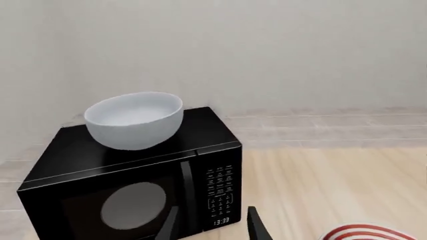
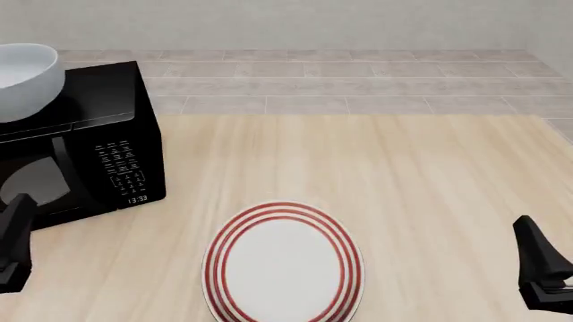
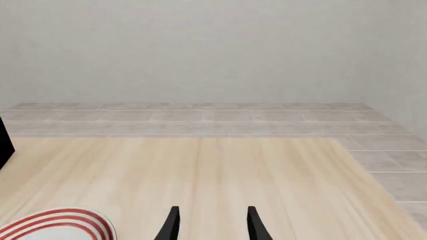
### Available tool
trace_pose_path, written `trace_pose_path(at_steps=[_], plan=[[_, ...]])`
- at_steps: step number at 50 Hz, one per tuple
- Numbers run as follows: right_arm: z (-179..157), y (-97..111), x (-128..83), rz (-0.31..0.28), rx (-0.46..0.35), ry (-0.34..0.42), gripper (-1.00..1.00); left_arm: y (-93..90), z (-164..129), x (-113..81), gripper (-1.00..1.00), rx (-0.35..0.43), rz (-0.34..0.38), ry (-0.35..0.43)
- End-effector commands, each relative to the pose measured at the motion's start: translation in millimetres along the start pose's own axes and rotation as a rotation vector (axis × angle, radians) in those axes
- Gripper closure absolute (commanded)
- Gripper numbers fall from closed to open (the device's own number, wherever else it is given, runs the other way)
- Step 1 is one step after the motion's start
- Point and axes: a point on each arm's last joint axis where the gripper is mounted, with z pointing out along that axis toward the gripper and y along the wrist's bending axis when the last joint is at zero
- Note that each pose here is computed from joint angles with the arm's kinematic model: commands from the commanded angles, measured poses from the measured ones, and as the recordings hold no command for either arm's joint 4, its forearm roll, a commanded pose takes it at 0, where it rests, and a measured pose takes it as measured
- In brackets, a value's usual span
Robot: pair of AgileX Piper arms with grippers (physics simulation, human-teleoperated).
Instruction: Pick up the white bowl and put it on the plate.
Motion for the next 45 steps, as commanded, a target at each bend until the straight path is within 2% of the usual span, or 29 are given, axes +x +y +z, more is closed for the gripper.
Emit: trace_pose_path(at_steps=[1, 4, 5, 6, 7, 8, 9, 11, 12, 16, 17, 19, 20, 22, 25, 27, 30, 31, 32, 34, 36, 38, 41, 43, 45], plan=[[0.0, 0.0, 0.1, 0.002, 0.000, 0.000, -1.00, 1.5, 5.0, -44.3, -1.00, 0.000, 0.051, -0.047], [0.0, 0.0, 0.0, -0.002, 0.000, 0.000, -1.00, 3.3, 11.9, -62.6, -1.00, -0.020, 0.093, -0.068], [0.0, 0.0, 0.0, -0.002, 0.000, 0.000, -1.00, 3.3, 11.9, -62.7, -1.00, -0.020, 0.093, -0.068], [0.0, -0.2, 0.0, -0.004, 0.003, 0.000, -1.00, -0.6, 11.8, -69.1, -1.00, 0.051, 0.084, -0.046], [0.0, -0.2, 0.0, -0.004, 0.003, 0.000, -1.00, -0.6, 11.7, -69.2, -1.00, 0.051, 0.084, -0.046], [0.0, -0.3, 0.1, 0.002, 0.006, 0.001, -1.00, 0.3, 16.3, -78.9, -1.00, 0.040, 0.084, -0.037], [0.0, -0.3, 0.0, 0.001, 0.006, 0.000, -1.00, 0.9, 24.0, -79.3, -1.00, 0.030, 0.099, -0.009], [0.0, -0.3, 0.0, 0.002, 0.006, 0.000, -1.00, 1.8, 24.5, -90.4, -1.00, 0.021, 0.100, -0.026], [0.0, -0.3, 0.0, 0.002, 0.006, 0.000, -1.00, 1.3, 28.1, -92.1, -1.00, 0.030, 0.098, -0.003], [0.0, -0.3, 0.1, 0.001, 0.006, 0.000, -1.00, 1.3, 29.7, -98.4, -1.00, 0.032, 0.214, -0.018], [0.1, -0.3, 0.2, 0.001, 0.006, 0.000, -1.00, -0.3, 26.1, -103.2, -1.00, 0.058, 0.224, -0.025], [0.1, -0.3, 0.3, 0.001, 0.006, 0.000, -1.00, -2.9, 28.3, -110.0, -1.00, 0.103, 0.228, 0.014], [0.1, -0.3, 0.4, 0.001, 0.006, 0.000, -1.00, -1.0, 31.3, -118.5, -1.00, 0.078, 0.221, 0.010], [0.1, -0.3, 0.4, 0.001, 0.006, 0.000, -1.00, 2.2, 36.0, -128.5, -1.00, 0.032, 0.279, -0.020], [0.1, -0.3, 0.2, 0.001, 0.006, 0.000, -1.00, 3.9, 45.2, -136.4, -1.00, 0.015, 0.310, -0.004], [0.0, -0.3, -0.2, 0.001, 0.006, 0.000, -1.00, 2.6, 41.0, -141.1, -1.00, 0.028, 0.336, -0.033], [0.1, -0.3, -0.2, 0.001, 0.006, 0.000, -1.00, 3.4, 52.2, -140.5, -1.00, 0.020, 0.433, -0.010], [0.1, -0.3, -0.2, 0.001, 0.006, 0.000, -1.00, 2.3, 56.2, -141.0, -1.00, 0.039, 0.440, 0.021], [0.1, -0.3, -0.2, 0.001, 0.006, 0.000, -1.00, 2.0, 52.4, -146.5, -1.00, 0.043, 0.442, 0.006], [0.2, -0.3, 0.1, 0.001, 0.005, 0.000, -1.00, 2.2, 56.5, -148.3, -1.00, 0.047, 0.464, 0.028], [0.2, -0.3, 0.2, 0.001, 0.006, 0.000, -1.00, 2.1, 51.4, -141.1, -1.00, 0.037, 0.581, -0.006], [0.2, -0.3, 0.1, 0.001, 0.005, 0.000, -1.00, 0.5, 48.5, -144.2, -1.00, 0.062, 0.591, 0.001], [0.2, -0.3, 0.1, 0.001, 0.005, 0.000, -1.00, 1.1, 48.5, -153.4, -1.00, 0.055, 0.608, -0.011], [0.1, -0.3, -0.1, 0.001, 0.005, 0.000, -1.00, 0.7, 51.3, -151.4, -1.00, 0.056, 0.680, -0.017], [0.1, -0.3, -0.2, 0.001, 0.005, 0.000, -1.00, 0.3, 51.3, -153.4, -1.00, 0.064, 0.671, -0.011]])
